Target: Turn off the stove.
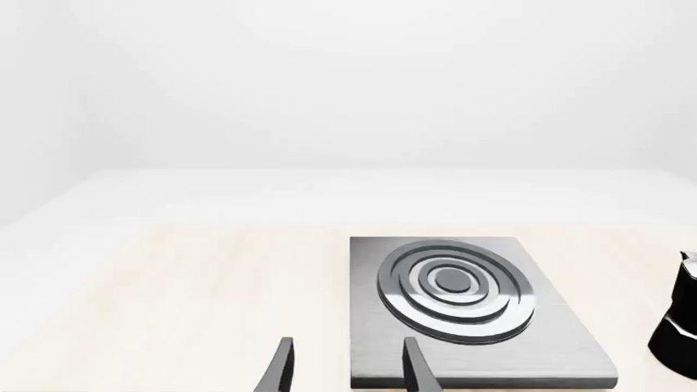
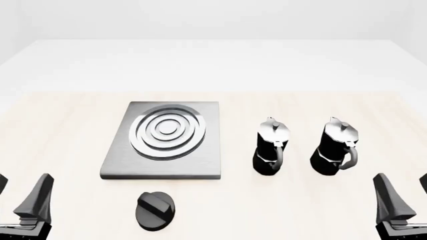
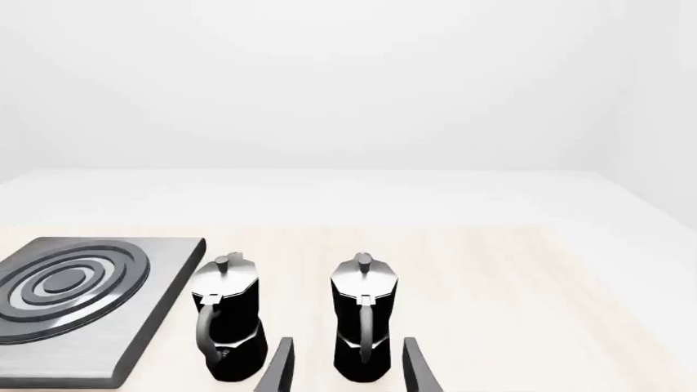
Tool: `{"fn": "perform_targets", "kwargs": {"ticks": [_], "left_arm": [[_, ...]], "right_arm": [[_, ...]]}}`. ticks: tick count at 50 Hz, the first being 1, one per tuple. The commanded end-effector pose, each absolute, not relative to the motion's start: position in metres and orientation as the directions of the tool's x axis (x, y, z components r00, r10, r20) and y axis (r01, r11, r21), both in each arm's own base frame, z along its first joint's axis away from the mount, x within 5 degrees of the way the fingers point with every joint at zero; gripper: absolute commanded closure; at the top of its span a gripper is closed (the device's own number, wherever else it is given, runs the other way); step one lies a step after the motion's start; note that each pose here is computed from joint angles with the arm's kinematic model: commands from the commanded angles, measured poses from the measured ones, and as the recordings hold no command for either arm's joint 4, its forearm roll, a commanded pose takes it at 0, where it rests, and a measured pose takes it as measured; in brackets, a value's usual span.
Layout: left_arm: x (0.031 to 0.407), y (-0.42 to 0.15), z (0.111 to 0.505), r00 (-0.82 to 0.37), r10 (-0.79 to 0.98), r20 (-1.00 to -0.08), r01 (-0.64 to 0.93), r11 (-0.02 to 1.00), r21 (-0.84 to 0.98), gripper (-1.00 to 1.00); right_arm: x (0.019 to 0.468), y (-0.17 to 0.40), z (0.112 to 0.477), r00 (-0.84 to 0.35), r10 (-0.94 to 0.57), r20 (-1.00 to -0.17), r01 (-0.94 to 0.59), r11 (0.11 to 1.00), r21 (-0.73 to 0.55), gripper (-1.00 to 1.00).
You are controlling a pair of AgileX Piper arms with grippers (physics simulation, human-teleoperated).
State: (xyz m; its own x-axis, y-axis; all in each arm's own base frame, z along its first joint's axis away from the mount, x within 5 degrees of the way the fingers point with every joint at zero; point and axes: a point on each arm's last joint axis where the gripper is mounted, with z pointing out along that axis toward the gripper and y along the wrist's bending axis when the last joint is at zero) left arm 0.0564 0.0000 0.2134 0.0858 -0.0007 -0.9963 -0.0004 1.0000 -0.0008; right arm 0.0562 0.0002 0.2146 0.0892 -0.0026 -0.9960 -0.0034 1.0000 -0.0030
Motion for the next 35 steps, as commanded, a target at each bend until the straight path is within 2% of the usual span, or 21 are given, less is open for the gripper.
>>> {"fn": "perform_targets", "kwargs": {"ticks": [1,15,19,28,30,35], "left_arm": [[0.057,0.0,0.214,0.078,0.002,-0.997,-0.001,1.0,0.002,-1.0],[0.059,0.0,0.214,0.074,-0.005,-0.997,-0.006,1.0,-0.005,-1.0],[0.075,-0.004,0.212,0.008,0.033,-0.999,0.049,0.998,0.033,-1.0],[0.086,-0.009,0.247,-0.021,-0.03,-0.999,0.107,0.994,-0.032,-1.0],[0.092,-0.012,0.25,-0.041,0.039,-0.998,0.131,0.991,0.033,-1.0],[0.099,-0.019,0.26,-0.088,0.058,-0.994,0.193,0.98,0.04,-1.0]], "right_arm": [[0.056,0.0,0.214,0.087,0.0,-0.996,-0.003,1.0,0.0,-1.0],[0.056,0.0,0.215,0.09,-0.005,-0.996,-0.003,1.0,-0.005,-1.0],[0.056,0.0,0.215,0.091,-0.005,-0.996,-0.004,1.0,-0.006,-1.0],[0.056,0.001,0.215,0.09,-0.007,-0.996,-0.012,1.0,-0.008,-1.0],[0.056,0.001,0.215,0.09,-0.007,-0.996,-0.012,1.0,-0.008,-1.0],[0.056,0.001,0.215,0.089,-0.006,-0.996,-0.018,1.0,-0.008,-1.0]]}}
